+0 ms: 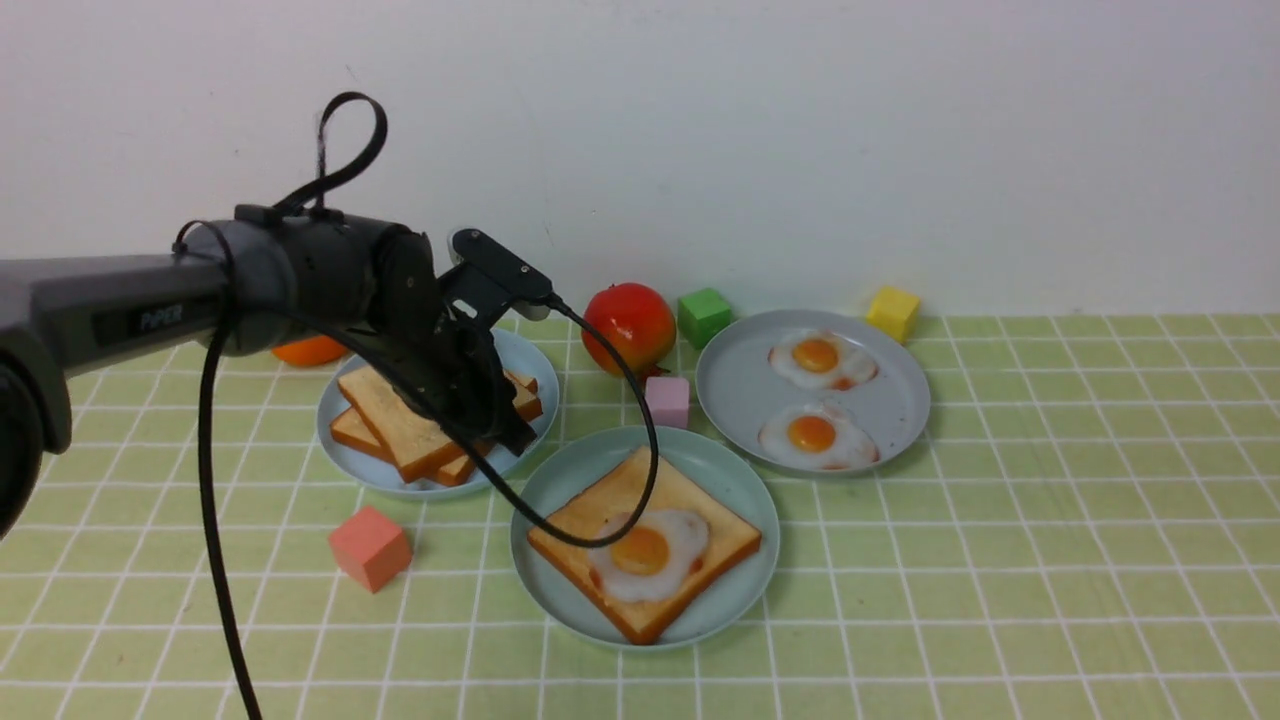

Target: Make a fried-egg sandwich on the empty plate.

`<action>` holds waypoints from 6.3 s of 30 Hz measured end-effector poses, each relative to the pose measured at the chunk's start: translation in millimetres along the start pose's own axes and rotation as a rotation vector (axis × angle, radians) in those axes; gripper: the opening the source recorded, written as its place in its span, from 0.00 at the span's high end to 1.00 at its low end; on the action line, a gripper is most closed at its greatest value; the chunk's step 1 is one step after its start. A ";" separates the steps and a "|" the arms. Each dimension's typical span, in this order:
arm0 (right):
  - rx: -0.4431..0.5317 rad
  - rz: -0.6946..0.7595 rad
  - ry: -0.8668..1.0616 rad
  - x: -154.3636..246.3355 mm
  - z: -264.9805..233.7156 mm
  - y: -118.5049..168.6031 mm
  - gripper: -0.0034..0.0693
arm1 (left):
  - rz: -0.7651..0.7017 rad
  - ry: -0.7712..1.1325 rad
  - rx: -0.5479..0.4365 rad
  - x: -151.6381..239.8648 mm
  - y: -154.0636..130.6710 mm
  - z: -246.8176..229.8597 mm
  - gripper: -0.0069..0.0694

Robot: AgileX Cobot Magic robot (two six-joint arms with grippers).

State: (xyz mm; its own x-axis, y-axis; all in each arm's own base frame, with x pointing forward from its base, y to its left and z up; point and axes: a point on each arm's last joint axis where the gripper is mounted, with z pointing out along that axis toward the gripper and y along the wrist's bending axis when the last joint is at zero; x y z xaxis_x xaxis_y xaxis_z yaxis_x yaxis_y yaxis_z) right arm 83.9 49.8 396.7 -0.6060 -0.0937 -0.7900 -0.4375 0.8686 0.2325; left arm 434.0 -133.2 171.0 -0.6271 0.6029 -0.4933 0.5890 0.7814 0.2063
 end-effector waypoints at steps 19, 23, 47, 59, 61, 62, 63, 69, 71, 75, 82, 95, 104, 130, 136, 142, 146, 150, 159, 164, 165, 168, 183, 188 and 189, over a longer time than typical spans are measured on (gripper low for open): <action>0.002 -0.021 -0.001 9.3 -12.6 3.6 0.93 | -0.070 -0.085 0.021 -32.0 -28.5 -99.8 0.90; 0.039 -0.057 -0.014 19.1 -26.4 4.4 0.92 | -0.071 -0.033 0.115 -40.8 -92.5 -109.8 0.90; 0.070 -0.104 -0.086 37.7 -53.1 9.7 0.92 | 0.039 0.009 0.078 -41.6 -171.2 -73.9 0.90; 0.074 -0.105 -0.086 37.7 -53.1 9.3 0.92 | 0.009 -0.013 0.106 -43.7 -173.7 -74.2 0.85; 0.074 -0.105 -0.086 37.7 -53.1 9.3 0.91 | 0.001 -0.012 0.112 -43.7 -174.3 -74.2 0.81; 0.074 -0.105 -0.086 37.7 -53.1 9.3 0.91 | -0.003 -0.011 0.115 -43.6 -174.6 -74.3 0.79; 0.074 -0.105 -0.086 37.7 -53.1 9.3 0.91 | -0.006 -0.011 0.118 -43.6 -174.8 -74.3 0.77; 0.074 -0.105 -0.086 37.7 -53.1 9.3 0.91 | -0.022 -0.007 0.129 -43.4 -175.9 -74.4 0.64; 0.074 -0.105 -0.086 37.7 -53.1 9.3 0.91 | -0.029 -0.006 0.135 -43.3 -176.3 -74.5 0.60; 0.073 -0.105 -0.086 37.7 -53.1 9.4 0.91 | -0.034 -0.006 0.137 -43.3 -176.6 -74.5 0.58; 0.078 -0.107 -0.082 38.0 -53.1 8.9 0.90 | -0.049 -0.056 0.135 -49.6 -167.0 -113.6 0.69; 0.096 -0.109 -0.060 41.3 -54.5 7.6 0.90 | -0.159 -0.573 0.203 23.6 -129.2 -301.6 0.93; 0.189 -0.040 -0.059 57.6 -62.6 0.6 0.90 | -0.242 -0.833 0.270 159.5 -136.0 -296.7 0.93; 0.208 0.169 -0.576 135.2 32.1 -47.6 0.94 | -0.276 -1.047 0.283 249.5 -142.9 -272.8 0.93; 0.216 0.170 -0.574 171.8 76.0 -65.0 0.93 | -0.275 -1.042 0.284 249.8 -143.0 -272.4 0.93; 0.284 0.102 -0.431 191.7 88.7 -72.2 0.93 | -0.276 -1.042 0.284 249.8 -143.0 -272.4 0.93; 0.381 0.015 -0.473 188.9 84.2 -76.5 0.97 | -0.277 -1.041 0.285 249.8 -143.1 -272.3 0.93; 0.492 0.011 -0.539 185.9 78.0 -81.2 0.97 | -0.277 -1.038 0.285 249.9 -143.1 -272.2 0.93; 0.506 0.058 -0.556 188.3 75.9 -81.5 0.97 | -0.277 -1.035 0.285 250.1 -143.2 -271.9 0.92; 0.482 0.104 -0.562 188.7 76.6 -80.7 0.97 | -0.277 -1.035 0.285 250.1 -143.2 -271.9 0.91; 0.481 0.106 -0.563 188.7 76.7 -80.7 0.97 | -0.277 -1.035 0.285 250.1 -143.2 -271.9 0.91; 0.483 0.097 -0.556 189.0 76.9 -80.7 0.97 | -0.277 -1.035 0.285 250.1 -143.2 -271.9 0.91; 0.473 0.038 -0.383 200.0 82.7 -79.4 0.97 | -0.277 -1.035 0.285 250.1 -143.2 -271.9 0.89; 0.473 0.038 -0.380 200.3 82.8 -79.5 0.97 | -0.277 -1.035 0.285 250.1 -143.2 -271.9 0.89; 0.473 0.038 -0.380 200.3 82.8 -79.5 0.97 | -0.277 -1.035 0.285 250.1 -143.2 -271.9 0.89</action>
State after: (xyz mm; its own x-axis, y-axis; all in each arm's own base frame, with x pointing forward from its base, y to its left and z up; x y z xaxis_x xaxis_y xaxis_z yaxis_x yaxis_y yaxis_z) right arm 52.4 2.3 173.0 -0.2979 0.0465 -0.9535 -0.0243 0.9981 0.0562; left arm 54.2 -50.5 247.9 -0.1042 -0.1166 -0.9877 0.6733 0.7226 -0.1563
